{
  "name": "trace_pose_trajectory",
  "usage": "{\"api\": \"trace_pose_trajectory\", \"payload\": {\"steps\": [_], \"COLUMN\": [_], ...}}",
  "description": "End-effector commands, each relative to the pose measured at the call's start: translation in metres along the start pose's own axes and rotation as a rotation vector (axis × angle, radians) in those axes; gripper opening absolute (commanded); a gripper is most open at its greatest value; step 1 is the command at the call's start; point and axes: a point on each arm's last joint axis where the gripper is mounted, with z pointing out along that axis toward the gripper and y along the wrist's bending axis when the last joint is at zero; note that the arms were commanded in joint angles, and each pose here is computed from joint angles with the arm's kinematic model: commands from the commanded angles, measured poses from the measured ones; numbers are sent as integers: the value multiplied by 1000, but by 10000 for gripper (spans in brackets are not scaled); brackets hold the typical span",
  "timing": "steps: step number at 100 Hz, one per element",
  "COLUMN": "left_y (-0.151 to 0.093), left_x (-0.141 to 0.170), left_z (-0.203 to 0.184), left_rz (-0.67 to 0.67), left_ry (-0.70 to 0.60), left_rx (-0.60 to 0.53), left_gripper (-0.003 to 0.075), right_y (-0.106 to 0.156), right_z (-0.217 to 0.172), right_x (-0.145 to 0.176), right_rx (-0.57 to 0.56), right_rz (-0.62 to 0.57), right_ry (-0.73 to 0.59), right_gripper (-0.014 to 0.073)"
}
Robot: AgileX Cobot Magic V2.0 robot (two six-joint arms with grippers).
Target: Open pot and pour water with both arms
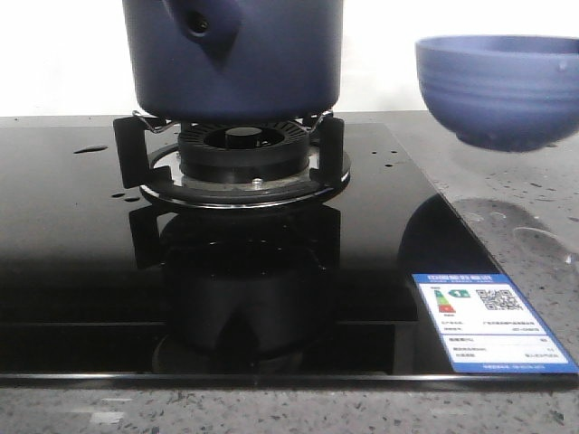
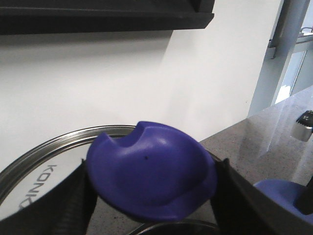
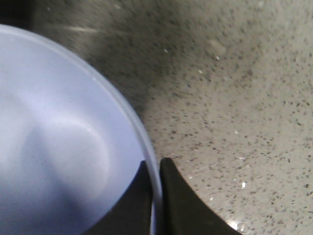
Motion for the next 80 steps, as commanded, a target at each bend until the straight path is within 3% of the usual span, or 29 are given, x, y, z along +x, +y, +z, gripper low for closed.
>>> {"api": "trace_pose_trajectory", "payload": {"steps": [1,45,54,69,80], "left_y": [-12,-11,-12,-14,-17], "left_x": [-28,-28,-28,-27,-23], "left_z": [-12,-12,-12,-11,-9], "left_rz": [-12,-11,-9,-7,-6], "left_ry": [-95,-94,-94,-89,-74], "left_rx": [26,24,26,55,109], "left_gripper": [384,384,384,384,384], "right_y": [-2,-7,-8,-11,-9], "right_z": [-12,5,1,-15,-35], "right_x": [-3,-3,-2,1,4], "right_rx": [33,48,56,66,73], "right_rz": [-8,-18,-30,-17,-13], "right_ry": [-83,-34,-39,-78,-141], "right_gripper": [-55,-46,53,353,405]}}
